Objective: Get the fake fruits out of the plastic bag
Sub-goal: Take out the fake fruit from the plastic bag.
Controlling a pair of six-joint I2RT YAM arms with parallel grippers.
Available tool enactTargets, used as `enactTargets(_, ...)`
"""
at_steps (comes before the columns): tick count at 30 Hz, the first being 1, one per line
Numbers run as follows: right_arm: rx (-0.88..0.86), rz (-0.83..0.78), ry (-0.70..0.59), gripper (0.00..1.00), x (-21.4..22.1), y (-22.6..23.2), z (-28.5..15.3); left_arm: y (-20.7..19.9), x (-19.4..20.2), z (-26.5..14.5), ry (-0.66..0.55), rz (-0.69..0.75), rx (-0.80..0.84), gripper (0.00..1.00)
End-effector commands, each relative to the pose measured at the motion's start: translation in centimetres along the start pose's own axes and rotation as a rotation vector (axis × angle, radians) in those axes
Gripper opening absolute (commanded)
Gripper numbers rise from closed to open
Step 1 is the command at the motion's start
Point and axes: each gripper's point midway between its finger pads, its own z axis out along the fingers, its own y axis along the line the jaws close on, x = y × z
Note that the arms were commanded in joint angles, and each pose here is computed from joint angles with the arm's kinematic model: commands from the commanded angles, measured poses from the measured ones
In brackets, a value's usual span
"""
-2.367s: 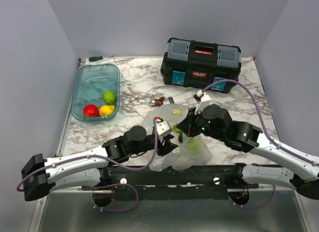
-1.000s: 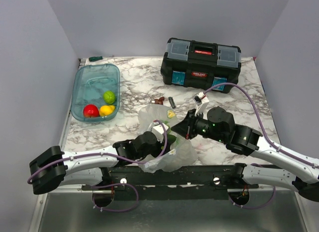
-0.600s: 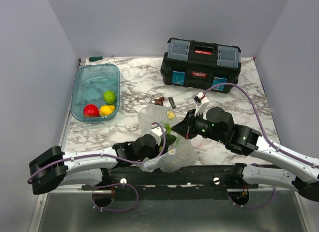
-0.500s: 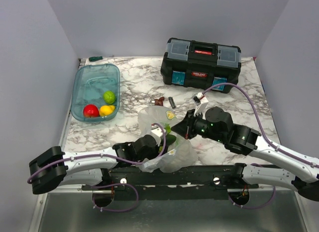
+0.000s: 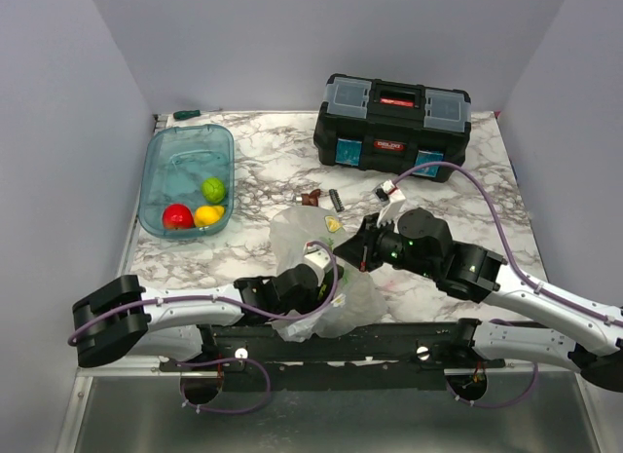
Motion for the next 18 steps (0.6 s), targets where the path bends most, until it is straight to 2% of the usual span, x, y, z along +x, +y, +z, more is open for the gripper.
enactTargets(1, 0.026, -0.007, -0.011, 0.01, -0.1, -0.6, -0.6, 0.8, 0.7, -0.5, 0.009, 0.000, -0.035, 0.47)
enactTargets(10, 0.056, -0.005, -0.002, 0.01, 0.6, -1.4, -0.1, -0.2, -2.7, -2.0, -0.085, 0.020, -0.002, 0.22)
enactTargets(14, 0.101, 0.009, -0.038, 0.01, 0.0, -2.2, -0.1, -0.7, -4.6, -3.2, -0.133, 0.037, 0.015, 0.00)
enactTargets(18, 0.175, 0.023, -0.047, 0.01, 0.1, -3.5, 0.4, -1.7, -7.0, -5.2, -0.201, 0.032, 0.069, 0.00)
